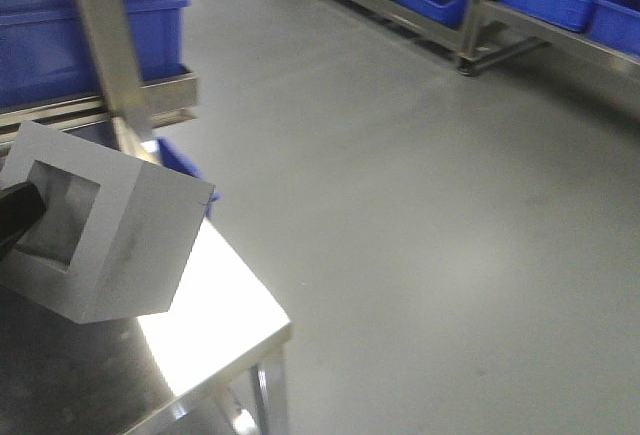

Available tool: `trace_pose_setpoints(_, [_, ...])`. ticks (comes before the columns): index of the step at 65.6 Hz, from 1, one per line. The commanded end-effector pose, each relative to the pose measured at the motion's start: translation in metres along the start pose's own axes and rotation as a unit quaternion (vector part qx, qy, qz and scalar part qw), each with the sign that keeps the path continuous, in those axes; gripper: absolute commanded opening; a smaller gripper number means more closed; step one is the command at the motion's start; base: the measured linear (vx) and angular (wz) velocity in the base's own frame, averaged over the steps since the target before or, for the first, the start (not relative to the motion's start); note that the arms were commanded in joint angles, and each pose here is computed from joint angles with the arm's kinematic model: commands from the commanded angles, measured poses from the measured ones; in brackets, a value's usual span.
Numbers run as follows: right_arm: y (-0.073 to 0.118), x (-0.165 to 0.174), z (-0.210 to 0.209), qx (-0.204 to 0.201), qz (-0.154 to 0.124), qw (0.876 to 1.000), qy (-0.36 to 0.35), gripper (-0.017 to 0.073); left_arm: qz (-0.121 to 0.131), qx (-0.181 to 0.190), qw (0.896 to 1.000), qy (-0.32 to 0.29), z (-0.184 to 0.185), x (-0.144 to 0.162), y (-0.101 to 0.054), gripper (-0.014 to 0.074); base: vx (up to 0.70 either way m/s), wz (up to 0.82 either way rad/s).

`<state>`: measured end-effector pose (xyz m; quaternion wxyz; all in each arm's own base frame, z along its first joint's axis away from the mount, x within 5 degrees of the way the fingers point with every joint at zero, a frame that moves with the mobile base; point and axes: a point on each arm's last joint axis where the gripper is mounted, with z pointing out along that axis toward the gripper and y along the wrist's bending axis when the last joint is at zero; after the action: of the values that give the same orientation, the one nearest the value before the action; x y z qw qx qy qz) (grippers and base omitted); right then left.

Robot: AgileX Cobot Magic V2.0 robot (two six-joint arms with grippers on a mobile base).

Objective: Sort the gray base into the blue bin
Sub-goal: 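Drive the base down the aisle holding the block in the left gripper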

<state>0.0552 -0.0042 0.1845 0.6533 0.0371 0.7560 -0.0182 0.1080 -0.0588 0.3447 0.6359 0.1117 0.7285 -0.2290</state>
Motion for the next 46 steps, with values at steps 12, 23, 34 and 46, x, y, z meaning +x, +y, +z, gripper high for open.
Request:
trace_pose_setpoints(12, [-0.0001, -0.0063, 0.0001, 0.001, -0.008, 0.999, -0.035, -0.0005, -0.008, 0.018, 0.997, -0.07, -0.0035, -0.0205, -0.0048, -0.0006, 0.04, -0.56])
trace_pose_setpoints(23, [-0.0001, -0.0063, 0.0001, 0.001, -0.008, 0.999, -0.035, -0.0005, -0.008, 0.018, 0.997, -0.07, -0.0035, -0.0205, -0.0048, -0.0006, 0.06, -0.49])
trace_pose_setpoints(34, [-0.0001, -0.0063, 0.0001, 0.001, -0.008, 0.999, -0.035, -0.0005, -0.008, 0.018, 0.997, -0.07, -0.0035, -0.0205, -0.0048, -0.0006, 0.06, -0.45])
trace_pose_setpoints(46, [-0.0001, -0.0063, 0.0001, 0.001, -0.008, 0.999, -0.035, -0.0005, -0.008, 0.018, 0.997, -0.07, -0.0035, -0.0205, -0.0048, -0.0006, 0.07, -0.45])
